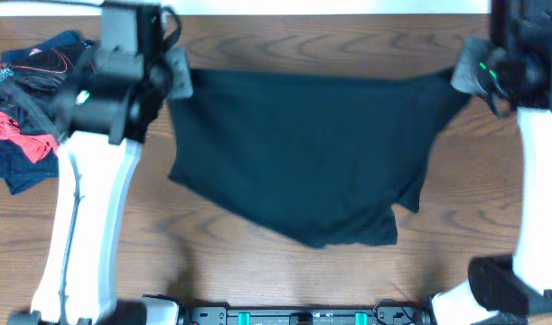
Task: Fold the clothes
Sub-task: 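Lay the stretched shirt flat on the table with both grippers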
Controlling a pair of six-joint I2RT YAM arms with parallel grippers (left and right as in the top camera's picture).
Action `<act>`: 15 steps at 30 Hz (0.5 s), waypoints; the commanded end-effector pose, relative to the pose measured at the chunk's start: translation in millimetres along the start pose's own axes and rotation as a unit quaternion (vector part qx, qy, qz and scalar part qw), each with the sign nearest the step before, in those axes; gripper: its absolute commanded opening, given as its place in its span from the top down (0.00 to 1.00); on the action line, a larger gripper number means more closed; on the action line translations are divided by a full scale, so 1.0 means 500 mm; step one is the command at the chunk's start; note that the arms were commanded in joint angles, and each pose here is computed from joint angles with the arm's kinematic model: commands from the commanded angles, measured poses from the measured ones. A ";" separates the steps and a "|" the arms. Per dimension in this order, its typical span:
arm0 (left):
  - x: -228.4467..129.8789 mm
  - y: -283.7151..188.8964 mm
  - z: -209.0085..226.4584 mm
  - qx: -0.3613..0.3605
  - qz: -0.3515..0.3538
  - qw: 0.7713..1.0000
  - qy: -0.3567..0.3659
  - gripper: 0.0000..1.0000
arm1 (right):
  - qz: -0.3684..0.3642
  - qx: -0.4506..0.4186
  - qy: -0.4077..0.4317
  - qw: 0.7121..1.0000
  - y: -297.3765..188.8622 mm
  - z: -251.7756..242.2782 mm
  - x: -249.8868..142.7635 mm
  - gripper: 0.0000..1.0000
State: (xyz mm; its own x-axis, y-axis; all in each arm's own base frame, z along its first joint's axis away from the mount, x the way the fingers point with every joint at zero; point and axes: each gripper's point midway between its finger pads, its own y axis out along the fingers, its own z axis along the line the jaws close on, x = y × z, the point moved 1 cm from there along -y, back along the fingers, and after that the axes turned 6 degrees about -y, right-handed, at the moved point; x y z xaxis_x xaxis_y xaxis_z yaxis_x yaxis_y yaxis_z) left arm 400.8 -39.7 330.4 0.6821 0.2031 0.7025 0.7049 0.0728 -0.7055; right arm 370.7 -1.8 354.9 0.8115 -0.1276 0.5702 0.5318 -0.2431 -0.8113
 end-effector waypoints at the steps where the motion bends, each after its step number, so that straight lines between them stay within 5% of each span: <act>1: 0.023 0.034 0.004 0.015 -0.015 1.000 -0.002 0.94 | -0.015 -0.010 -0.011 1.000 0.024 -0.005 0.029 0.99; 15: -0.008 0.263 -0.001 0.043 0.036 0.998 0.012 0.94 | 0.021 -0.027 -0.033 0.999 0.267 0.050 0.078 0.99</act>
State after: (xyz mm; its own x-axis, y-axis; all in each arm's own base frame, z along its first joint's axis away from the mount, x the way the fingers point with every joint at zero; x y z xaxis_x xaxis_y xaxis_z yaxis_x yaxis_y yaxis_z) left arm 478.3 -44.7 254.1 0.7224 0.1953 0.6633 0.6591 0.0955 -0.7460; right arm 468.6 -7.1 286.5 0.8250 -0.0887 0.5582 0.5219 -0.2596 -0.8126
